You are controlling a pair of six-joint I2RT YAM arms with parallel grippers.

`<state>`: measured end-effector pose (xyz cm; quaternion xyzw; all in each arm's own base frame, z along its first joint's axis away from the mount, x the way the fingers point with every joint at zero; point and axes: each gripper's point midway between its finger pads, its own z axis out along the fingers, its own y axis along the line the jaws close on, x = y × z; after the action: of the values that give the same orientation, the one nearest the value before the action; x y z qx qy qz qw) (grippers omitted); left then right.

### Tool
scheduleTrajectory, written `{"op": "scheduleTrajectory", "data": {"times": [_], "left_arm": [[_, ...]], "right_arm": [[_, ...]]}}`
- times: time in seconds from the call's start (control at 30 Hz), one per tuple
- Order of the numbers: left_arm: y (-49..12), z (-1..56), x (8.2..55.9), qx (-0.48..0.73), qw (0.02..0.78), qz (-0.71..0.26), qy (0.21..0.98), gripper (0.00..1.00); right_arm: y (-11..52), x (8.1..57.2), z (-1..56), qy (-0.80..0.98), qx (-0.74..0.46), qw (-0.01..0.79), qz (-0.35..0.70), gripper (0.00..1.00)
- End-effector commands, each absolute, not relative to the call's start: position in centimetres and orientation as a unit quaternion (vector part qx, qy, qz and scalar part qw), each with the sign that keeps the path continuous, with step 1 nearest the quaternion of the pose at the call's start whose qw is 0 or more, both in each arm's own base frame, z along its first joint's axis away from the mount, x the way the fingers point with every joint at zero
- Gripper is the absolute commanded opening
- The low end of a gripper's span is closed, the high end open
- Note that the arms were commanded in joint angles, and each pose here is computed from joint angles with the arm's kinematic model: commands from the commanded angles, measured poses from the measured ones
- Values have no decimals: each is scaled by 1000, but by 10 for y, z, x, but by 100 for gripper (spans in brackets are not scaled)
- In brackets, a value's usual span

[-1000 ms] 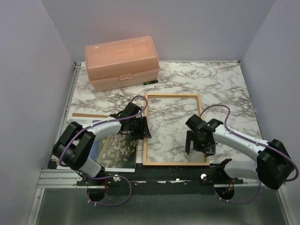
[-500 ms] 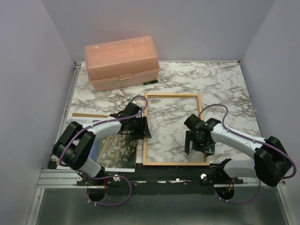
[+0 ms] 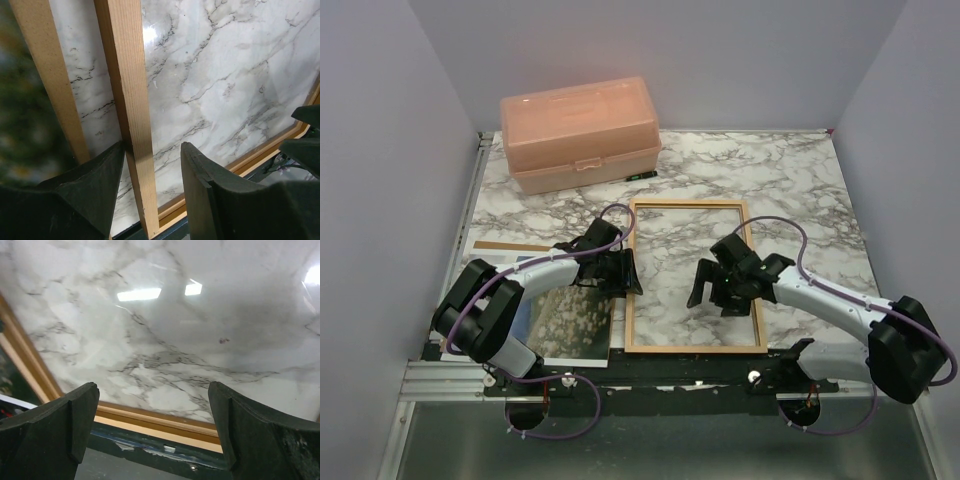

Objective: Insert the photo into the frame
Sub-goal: Adjust the photo frame item on the photo frame.

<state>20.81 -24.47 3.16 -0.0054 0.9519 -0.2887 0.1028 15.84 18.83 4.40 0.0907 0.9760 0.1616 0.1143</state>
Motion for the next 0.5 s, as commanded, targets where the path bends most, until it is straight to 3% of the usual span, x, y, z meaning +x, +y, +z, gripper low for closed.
{"op": "scheduleTrajectory", "data": {"times": [0.0,0.2,0.47], "left_arm": [[-226,8,192,-1,76,-237,969,52],[-225,10,192,0,81,-237,968,52],[-226,12,194,0,86,-239,967,52]], "right_arm": [[205,190,80,959,91,182,197,100],[192,229,119,950,83,264,147,100],[165,288,123,951,100,269,114,100]]}}
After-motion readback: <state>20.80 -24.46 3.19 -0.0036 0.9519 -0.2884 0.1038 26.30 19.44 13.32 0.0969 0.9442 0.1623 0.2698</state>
